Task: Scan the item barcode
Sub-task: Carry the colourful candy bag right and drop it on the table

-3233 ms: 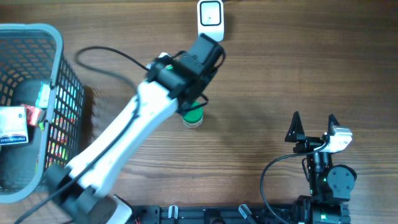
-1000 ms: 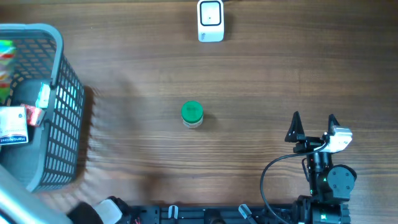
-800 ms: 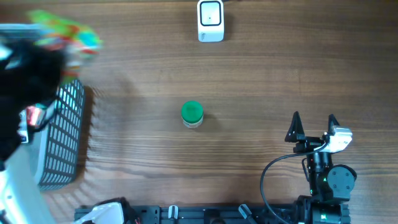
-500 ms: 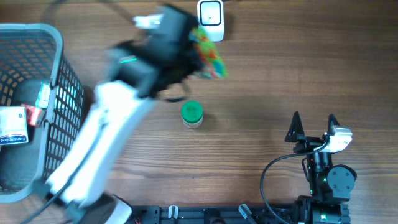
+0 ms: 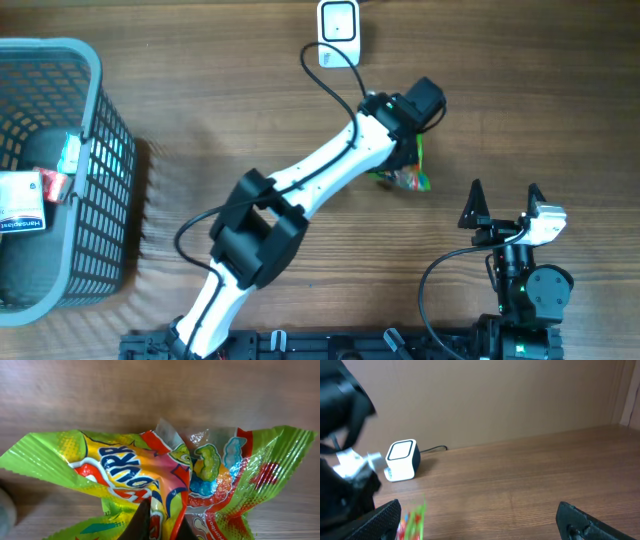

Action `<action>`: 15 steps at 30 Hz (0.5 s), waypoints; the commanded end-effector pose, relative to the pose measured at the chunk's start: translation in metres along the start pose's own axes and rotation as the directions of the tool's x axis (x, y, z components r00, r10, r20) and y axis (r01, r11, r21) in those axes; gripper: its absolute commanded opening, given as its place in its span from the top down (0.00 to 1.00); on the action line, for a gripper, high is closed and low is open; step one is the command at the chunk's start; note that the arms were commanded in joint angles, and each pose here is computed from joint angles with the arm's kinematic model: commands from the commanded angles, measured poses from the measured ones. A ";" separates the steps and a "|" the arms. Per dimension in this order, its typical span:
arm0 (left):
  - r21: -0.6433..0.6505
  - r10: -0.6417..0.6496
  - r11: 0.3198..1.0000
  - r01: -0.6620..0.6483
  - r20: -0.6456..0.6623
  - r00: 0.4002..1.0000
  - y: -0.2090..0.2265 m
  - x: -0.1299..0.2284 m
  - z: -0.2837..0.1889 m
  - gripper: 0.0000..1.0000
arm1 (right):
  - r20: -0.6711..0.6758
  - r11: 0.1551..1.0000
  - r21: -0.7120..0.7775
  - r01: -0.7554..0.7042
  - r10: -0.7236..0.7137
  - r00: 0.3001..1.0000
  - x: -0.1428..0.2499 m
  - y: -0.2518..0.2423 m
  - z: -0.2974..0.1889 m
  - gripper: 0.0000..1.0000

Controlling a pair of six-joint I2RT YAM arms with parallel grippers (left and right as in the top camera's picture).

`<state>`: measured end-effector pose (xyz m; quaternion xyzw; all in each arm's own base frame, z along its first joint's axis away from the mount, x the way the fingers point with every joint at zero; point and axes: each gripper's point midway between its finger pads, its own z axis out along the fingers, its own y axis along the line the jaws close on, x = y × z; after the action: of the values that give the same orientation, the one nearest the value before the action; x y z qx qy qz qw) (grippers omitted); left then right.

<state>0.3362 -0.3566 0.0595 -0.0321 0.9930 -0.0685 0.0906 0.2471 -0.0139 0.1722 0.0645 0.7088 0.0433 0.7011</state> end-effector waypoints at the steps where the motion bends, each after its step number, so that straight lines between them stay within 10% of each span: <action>1: 0.022 -0.046 0.999 0.046 -0.001 0.999 -0.012 0.011 -0.010 0.96 | 0.003 1.000 -0.017 0.018 -0.018 1.000 0.000 0.003 0.000 0.00; 4: 0.038 -0.134 0.990 0.134 -0.013 0.991 -0.013 0.011 -0.019 0.53 | 0.003 1.000 -0.017 0.018 -0.018 1.000 0.000 0.003 0.000 0.00; 6: 0.065 -0.137 0.989 0.136 0.016 0.990 -0.013 0.000 -0.043 0.02 | 0.003 1.000 -0.017 0.019 -0.019 1.000 0.000 0.003 0.000 0.00; 11: 0.158 -0.205 0.973 0.167 0.266 0.942 0.027 -0.072 -0.178 0.00 | 0.003 1.000 -0.017 0.018 -0.018 1.000 0.000 0.003 0.000 0.00; 15: 0.171 -0.367 0.930 0.326 0.500 0.784 0.133 -0.117 -0.293 0.00 | 0.003 1.000 -0.017 0.018 -0.018 1.000 0.000 0.003 0.000 0.00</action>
<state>0.3747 -0.2800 0.2449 -0.1515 0.9573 -0.1262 0.2113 0.2471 -0.0139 0.1722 0.0645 0.7088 0.0433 0.7011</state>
